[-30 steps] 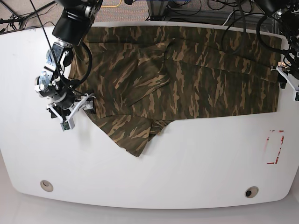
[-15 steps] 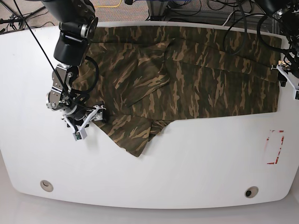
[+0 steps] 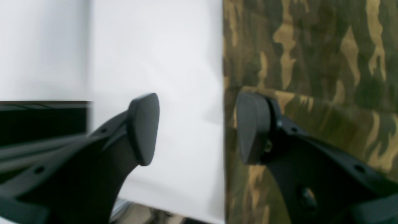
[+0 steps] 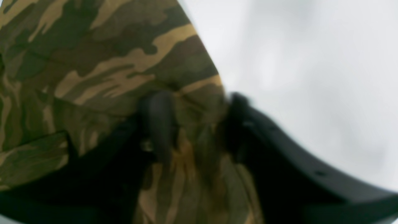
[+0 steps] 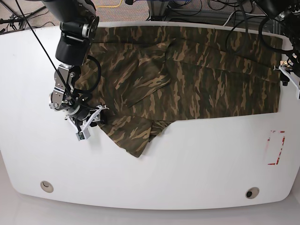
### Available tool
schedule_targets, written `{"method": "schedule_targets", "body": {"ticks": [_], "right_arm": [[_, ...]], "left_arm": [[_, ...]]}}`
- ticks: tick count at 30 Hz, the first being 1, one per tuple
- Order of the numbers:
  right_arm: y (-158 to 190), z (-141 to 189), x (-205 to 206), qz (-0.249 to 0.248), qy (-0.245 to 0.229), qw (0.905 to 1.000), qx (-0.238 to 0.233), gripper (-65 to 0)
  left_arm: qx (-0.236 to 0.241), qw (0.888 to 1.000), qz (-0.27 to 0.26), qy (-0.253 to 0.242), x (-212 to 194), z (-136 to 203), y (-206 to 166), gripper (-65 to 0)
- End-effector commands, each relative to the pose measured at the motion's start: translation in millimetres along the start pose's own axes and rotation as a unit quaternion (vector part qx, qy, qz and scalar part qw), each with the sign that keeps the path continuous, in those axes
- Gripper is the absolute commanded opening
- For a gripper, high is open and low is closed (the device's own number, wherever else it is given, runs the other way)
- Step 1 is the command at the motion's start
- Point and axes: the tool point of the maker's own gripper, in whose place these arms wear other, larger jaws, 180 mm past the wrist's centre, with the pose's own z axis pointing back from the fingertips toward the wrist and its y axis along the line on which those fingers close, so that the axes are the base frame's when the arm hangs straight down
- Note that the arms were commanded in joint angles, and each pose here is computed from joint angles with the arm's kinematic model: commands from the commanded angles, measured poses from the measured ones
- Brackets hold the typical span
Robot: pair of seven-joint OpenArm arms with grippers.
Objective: Fold the T-shirt properly
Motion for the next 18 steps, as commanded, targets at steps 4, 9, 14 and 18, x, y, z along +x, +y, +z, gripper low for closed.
{"method": "schedule_targets", "body": {"ticks": [4, 9, 14, 18], "right_arm": [[-5, 4, 18, 0.011, -0.018, 0.9998, -0.004, -64.4], [-5, 3, 16, 0.01, -0.015, 0.9998, -0.004, -65.0], [-5, 3, 15, 0.01, -0.015, 0.9998, -0.004, -65.0], [-3, 3, 14, 0.007, -0.015, 0.9999, -0.002, -65.0]], "left_arm": [[-0.002, 0.999, 0.032, -0.011, 20, -21, 27, -28.2], [-0.023, 0.997, 0.06, -0.048, 43, -41, 31, -27.9], [-0.045, 0.993, 0.09, -0.068, 61, -67, 29, -24.9], [-0.069, 0.988, 0.119, -0.068, 69, -89, 20, -18.1]]}}
